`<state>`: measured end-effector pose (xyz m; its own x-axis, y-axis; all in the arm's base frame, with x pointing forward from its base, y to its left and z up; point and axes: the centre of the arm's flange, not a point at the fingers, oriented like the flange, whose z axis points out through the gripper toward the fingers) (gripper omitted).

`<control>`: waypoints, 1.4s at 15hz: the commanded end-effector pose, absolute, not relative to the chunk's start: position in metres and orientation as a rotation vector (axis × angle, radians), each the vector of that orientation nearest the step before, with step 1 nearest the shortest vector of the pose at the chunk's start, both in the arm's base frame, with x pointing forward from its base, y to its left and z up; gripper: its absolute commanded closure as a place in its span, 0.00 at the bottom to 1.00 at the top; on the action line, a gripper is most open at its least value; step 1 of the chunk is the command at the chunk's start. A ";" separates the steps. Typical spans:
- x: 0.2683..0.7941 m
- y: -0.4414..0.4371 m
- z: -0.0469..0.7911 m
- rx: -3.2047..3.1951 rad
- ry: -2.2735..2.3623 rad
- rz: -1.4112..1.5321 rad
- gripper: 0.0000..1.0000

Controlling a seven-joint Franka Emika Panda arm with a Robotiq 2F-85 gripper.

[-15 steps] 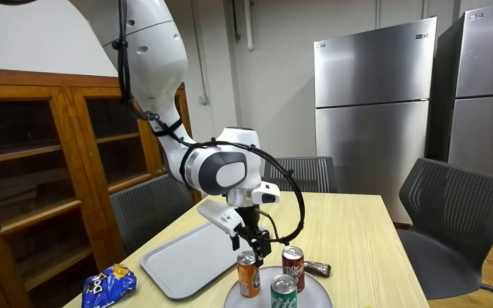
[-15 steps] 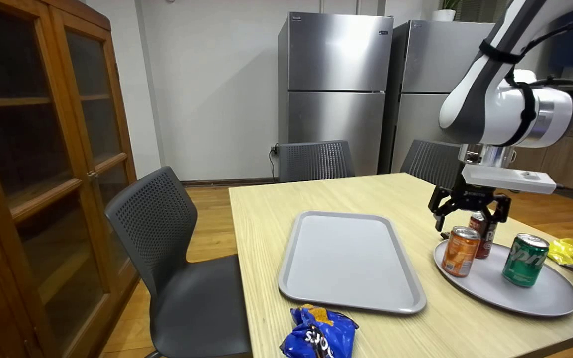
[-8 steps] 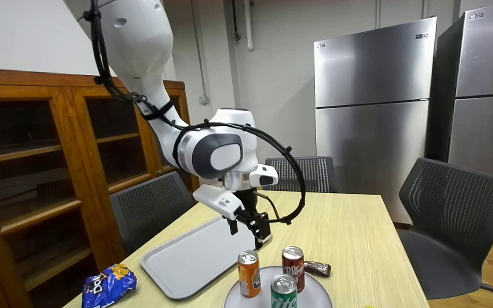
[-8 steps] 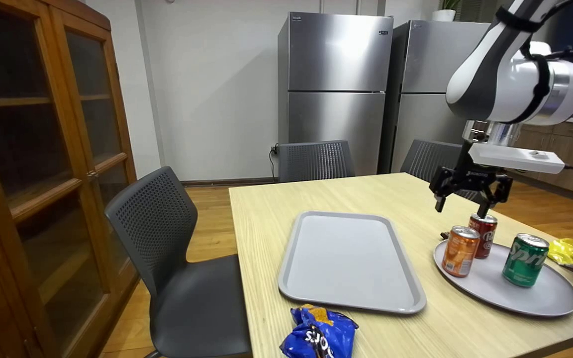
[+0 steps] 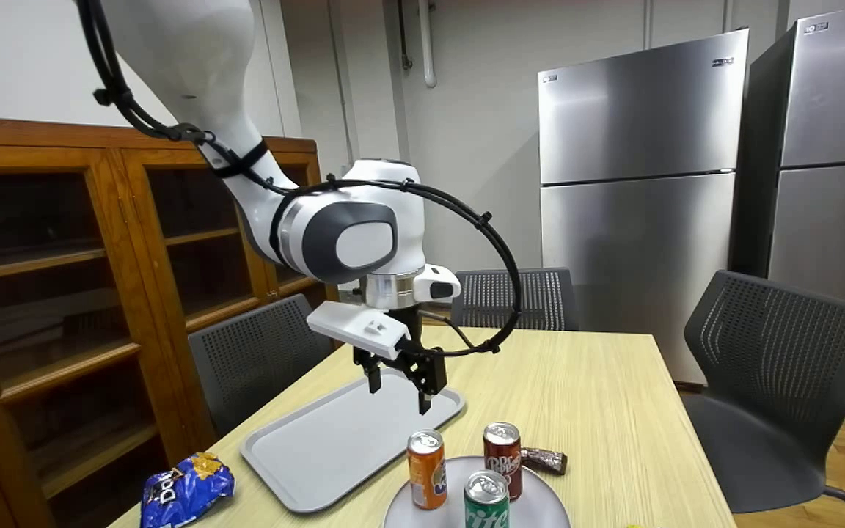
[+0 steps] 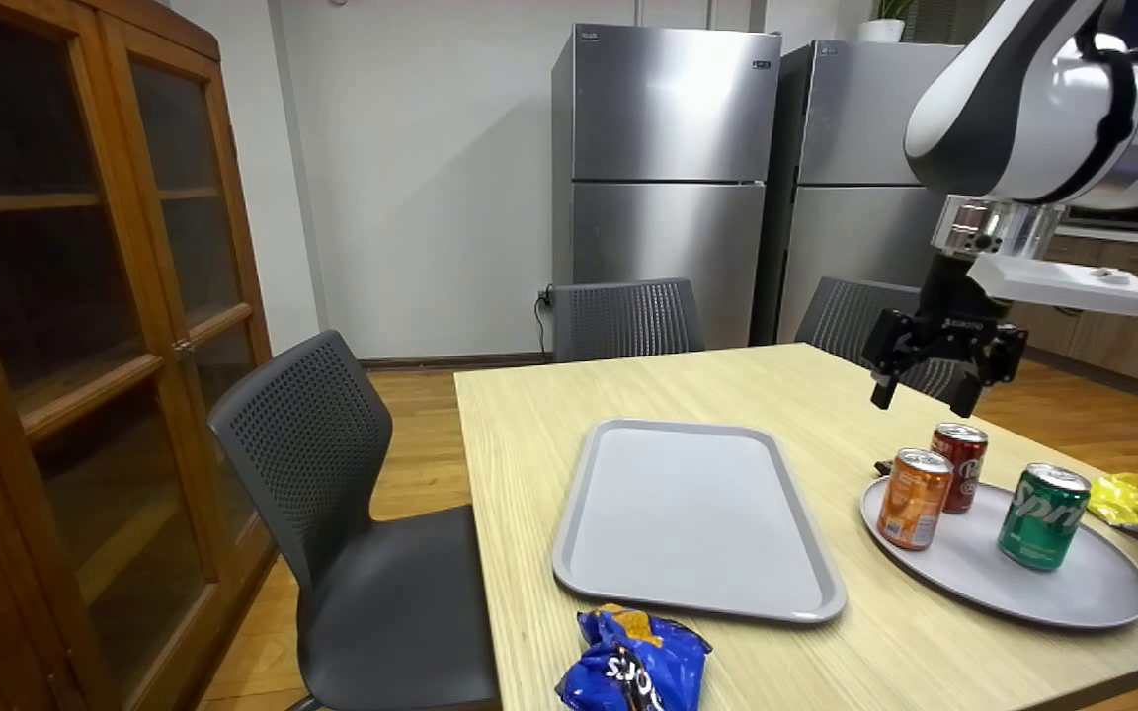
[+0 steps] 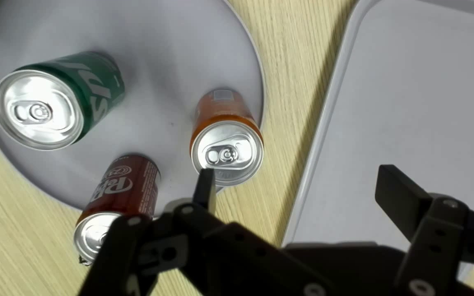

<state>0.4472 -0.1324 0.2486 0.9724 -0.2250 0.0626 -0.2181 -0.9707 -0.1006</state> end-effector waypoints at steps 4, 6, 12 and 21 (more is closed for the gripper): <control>0.408 -0.126 0.280 -3.025 0.185 -0.102 0.00; 0.399 -0.123 0.284 -3.058 0.135 -0.085 0.00; 0.381 -0.115 0.286 -3.134 -0.018 -0.057 0.00; 0.385 -0.116 0.276 -3.140 -0.061 -0.060 0.00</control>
<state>0.3848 -0.1162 0.2756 0.9985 0.0386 0.0384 0.0386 -0.9993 0.0006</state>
